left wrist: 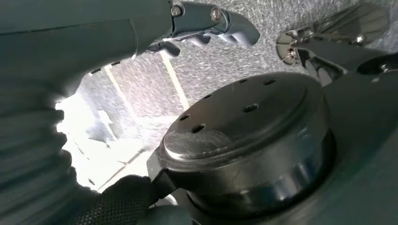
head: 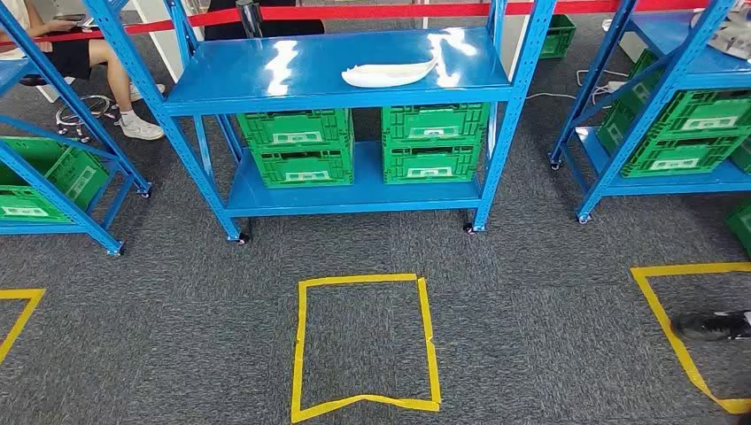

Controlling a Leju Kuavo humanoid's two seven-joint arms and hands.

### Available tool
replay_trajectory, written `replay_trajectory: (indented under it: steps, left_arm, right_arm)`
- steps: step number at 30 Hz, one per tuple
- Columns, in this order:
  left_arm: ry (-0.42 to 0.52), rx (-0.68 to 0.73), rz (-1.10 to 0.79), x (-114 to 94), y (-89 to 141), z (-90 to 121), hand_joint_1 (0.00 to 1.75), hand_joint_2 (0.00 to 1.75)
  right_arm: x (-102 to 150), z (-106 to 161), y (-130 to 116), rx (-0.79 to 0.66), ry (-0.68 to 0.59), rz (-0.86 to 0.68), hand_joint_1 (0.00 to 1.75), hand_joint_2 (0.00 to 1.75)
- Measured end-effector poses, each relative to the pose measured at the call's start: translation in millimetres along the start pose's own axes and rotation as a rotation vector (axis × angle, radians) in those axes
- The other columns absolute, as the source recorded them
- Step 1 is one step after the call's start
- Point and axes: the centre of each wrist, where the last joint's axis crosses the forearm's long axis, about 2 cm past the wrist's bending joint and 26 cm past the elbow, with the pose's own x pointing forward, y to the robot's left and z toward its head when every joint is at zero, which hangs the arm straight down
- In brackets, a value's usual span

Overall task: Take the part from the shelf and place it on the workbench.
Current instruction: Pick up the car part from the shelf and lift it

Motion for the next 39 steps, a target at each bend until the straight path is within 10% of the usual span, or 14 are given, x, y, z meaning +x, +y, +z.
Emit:
replay_trajectory:
  steps: [17,39]
  left_arm:
    - [0.081,-0.103,-0.093,6.0,-2.0,-4.1,0.00,0.00]
    - [0.172,-0.194,-0.154,9.2,-3.1,-5.9,0.00,0.00]
  right_arm:
    - [55.8,-8.7,-36.6,-0.149,-0.146,0.010,0.00,0.00]
    - [373.6,71.3,-97.8,-0.401,-0.783,0.357,0.00,0.00]
